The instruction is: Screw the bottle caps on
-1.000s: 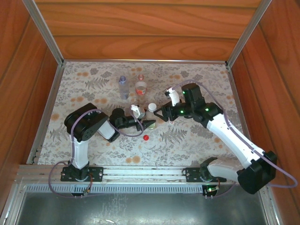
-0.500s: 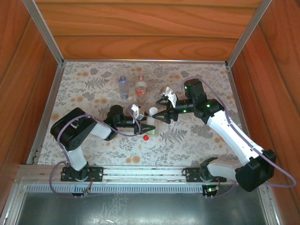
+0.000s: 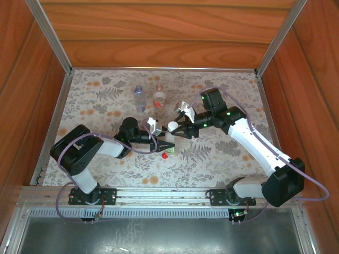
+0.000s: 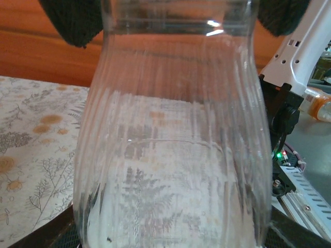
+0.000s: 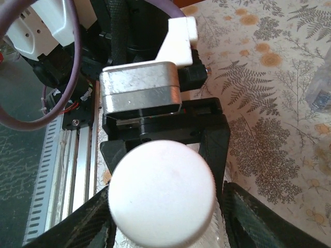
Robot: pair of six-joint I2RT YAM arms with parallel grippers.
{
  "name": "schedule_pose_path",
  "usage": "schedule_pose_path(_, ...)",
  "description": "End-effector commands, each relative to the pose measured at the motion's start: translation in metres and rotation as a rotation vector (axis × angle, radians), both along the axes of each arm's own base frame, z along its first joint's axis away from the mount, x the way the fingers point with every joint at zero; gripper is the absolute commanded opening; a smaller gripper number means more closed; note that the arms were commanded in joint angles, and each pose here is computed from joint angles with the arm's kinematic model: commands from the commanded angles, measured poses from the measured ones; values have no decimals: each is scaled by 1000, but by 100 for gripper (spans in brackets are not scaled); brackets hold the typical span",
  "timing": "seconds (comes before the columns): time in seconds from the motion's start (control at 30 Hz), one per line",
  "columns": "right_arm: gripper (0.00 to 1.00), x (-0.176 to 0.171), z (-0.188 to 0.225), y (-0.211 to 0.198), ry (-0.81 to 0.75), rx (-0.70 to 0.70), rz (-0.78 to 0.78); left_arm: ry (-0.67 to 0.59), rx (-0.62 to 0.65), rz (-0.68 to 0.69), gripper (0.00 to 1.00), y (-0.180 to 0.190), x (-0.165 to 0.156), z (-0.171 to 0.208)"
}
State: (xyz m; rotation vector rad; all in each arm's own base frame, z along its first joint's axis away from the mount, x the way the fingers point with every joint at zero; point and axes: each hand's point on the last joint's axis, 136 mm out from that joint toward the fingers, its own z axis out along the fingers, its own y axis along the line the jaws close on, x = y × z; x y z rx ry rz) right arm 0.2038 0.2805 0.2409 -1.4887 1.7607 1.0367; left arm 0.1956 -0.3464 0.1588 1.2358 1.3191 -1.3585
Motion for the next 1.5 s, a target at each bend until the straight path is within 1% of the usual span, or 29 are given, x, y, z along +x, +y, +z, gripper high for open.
schedule_pose_path(0.0, 59, -5, 12, 7, -18, 33, 48, -7, -8, -32, 60, 0, -4, 5)
schedule_pose_path(0.07, 60, -5, 13, 10, -22, 36, 54, -5, -7, -34, 60, 0, -4, 5)
schedule_pose_path(0.13, 59, -5, 14, 11, -21, 36, 57, -8, -8, -32, 60, 0, -4, 6)
schedule_pose_path(0.23, 56, -4, 12, 12, -16, 32, 57, -11, -6, -30, 60, 0, -4, 6)
schedule_pose_path(0.33, 48, -4, 11, 13, -8, 32, 55, -6, -1, -33, 60, 0, -4, 4)
schedule_pose_path(0.43, 44, -2, 10, 13, -7, 23, 41, -4, 2, -28, 60, 0, -3, 3)
schedule_pose_path(0.53, 40, 3, 8, 12, -12, 9, 2, -20, 6, 23, 60, 0, 4, 2)
schedule_pose_path(0.6, 38, 11, 6, 10, -19, -1, -52, -46, 14, 108, 60, 2, 16, 0)
schedule_pose_path(0.7, 38, 29, 5, 7, -19, -18, -182, -90, 26, 302, 60, 10, 44, 2)
schedule_pose_path(0.77, 36, 50, 3, 5, -6, -14, -323, -132, 34, 417, 60, 15, 59, 6)
schedule_pose_path(0.83, 37, 69, -1, 0, 36, -11, -472, -184, 41, 511, 60, 17, 69, 10)
schedule_pose_path(0.9, 38, 82, -5, -5, 68, -11, -591, -256, 62, 596, 60, 16, 76, 13)
schedule_pose_path(0.93, 38, 91, -8, -11, 95, -12, -682, -303, 83, 659, 60, 16, 81, 15)
schedule_pose_path(1.0, 38, 99, -19, -21, 167, -38, -813, -381, 130, 768, 60, 16, 91, 16)
schedule_pose_path(1.07, 38, 98, -29, -23, 200, -83, -867, -422, 159, 850, 60, 18, 99, 20)
schedule_pose_path(1.13, 38, 98, -34, -24, 190, -98, -930, -468, 192, 902, 60, 16, 103, 21)
schedule_pose_path(1.27, 38, 102, -43, -33, 268, -68, -1079, -621, 299, 971, 60, 7, 104, 17)
schedule_pose_path(1.33, 38, 104, -43, -35, 287, -53, -1112, -645, 328, 983, 60, 4, 105, 13)
schedule_pose_path(1.47, 40, 105, -33, -32, 263, -19, -1091, -613, 319, 952, 60, 0, 101, 7)
